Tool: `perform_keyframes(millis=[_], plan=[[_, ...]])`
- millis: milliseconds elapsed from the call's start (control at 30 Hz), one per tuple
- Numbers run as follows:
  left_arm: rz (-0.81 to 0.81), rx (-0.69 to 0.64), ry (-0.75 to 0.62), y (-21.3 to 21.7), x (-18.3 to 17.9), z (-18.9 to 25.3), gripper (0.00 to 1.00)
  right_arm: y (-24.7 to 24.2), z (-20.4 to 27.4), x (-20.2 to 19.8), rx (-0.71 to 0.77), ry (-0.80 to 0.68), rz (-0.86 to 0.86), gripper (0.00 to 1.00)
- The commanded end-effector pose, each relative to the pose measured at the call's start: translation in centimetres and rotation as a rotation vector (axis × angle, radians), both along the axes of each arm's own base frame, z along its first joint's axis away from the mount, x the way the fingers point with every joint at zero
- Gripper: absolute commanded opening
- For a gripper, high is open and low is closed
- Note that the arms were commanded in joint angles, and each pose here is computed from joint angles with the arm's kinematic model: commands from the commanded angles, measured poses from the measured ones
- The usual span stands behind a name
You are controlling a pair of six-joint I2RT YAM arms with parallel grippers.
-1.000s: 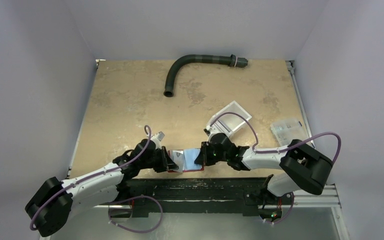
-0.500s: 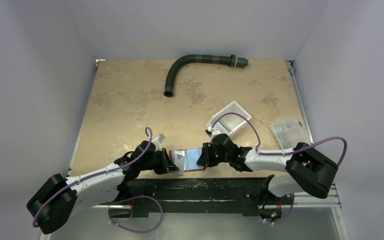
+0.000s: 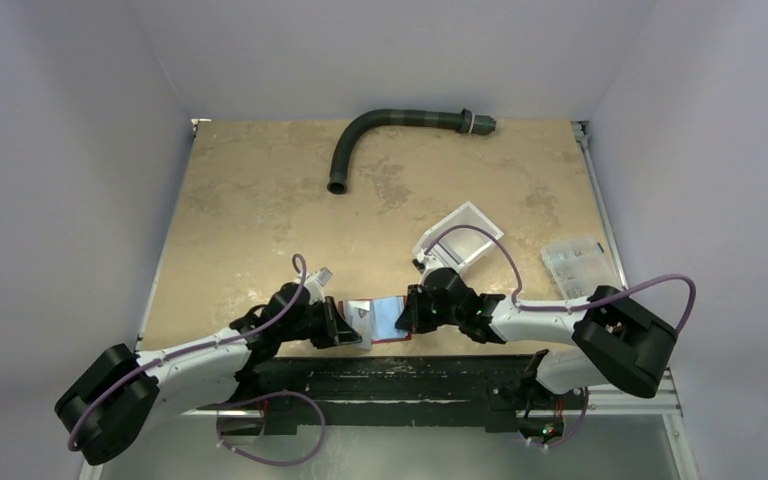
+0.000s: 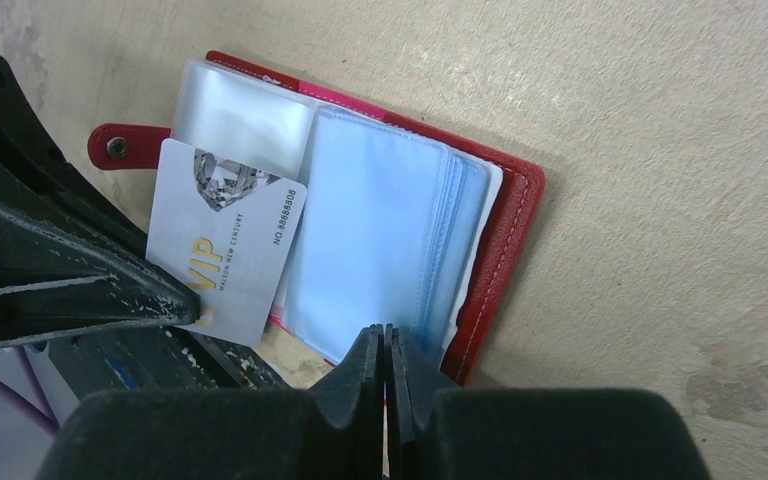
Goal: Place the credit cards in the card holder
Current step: Insert the credit card into the card holder.
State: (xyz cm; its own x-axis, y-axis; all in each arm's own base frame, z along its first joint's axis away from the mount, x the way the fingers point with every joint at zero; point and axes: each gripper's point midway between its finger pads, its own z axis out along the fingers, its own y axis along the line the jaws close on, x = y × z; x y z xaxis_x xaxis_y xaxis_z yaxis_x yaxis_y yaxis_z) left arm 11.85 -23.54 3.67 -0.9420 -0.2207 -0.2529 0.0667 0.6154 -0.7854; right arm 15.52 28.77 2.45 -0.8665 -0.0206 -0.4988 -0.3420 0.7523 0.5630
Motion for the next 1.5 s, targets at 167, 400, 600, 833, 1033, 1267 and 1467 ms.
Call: perform_keyframes(millis=[167, 400, 600, 833, 1033, 1267, 1467], plan=[[-0.015, -0.053, -0.029, -0.9, 0.6, 0.4, 0.0, -1.9, -1.1, -0.3, -0.076, -0.003, -0.027, 0.06], [-0.01, -0.072, -0.041, -1.2, 0.9, 0.8, 0.0, -2.1, -1.7, -0.4, -0.082, 0.006, -0.024, 0.06], [-0.019, -0.072, -0.044, -1.6, 1.1, 0.8, 0.0, -2.0, -1.8, -0.6, -0.081, 0.012, -0.018, 0.05], [-0.027, -0.08, -0.052, -2.1, 1.5, 1.0, 0.0, -2.1, -1.9, -0.6, -0.093, 0.01, -0.012, 0.05], [-0.033, -0.095, -0.07, -2.5, 2.0, 1.5, 0.0, -2.3, -2.0, -0.5, -0.105, 0.004, -0.013, 0.05], [-0.049, -0.104, -0.084, -2.6, 2.0, 2.1, 0.0, -2.5, -1.3, -0.5, -0.102, -0.004, -0.015, 0.08], [-0.055, -0.109, -0.092, -2.6, 1.9, 2.4, 0.0, -2.4, -0.4, -0.6, -0.084, -0.007, -0.015, 0.13]])
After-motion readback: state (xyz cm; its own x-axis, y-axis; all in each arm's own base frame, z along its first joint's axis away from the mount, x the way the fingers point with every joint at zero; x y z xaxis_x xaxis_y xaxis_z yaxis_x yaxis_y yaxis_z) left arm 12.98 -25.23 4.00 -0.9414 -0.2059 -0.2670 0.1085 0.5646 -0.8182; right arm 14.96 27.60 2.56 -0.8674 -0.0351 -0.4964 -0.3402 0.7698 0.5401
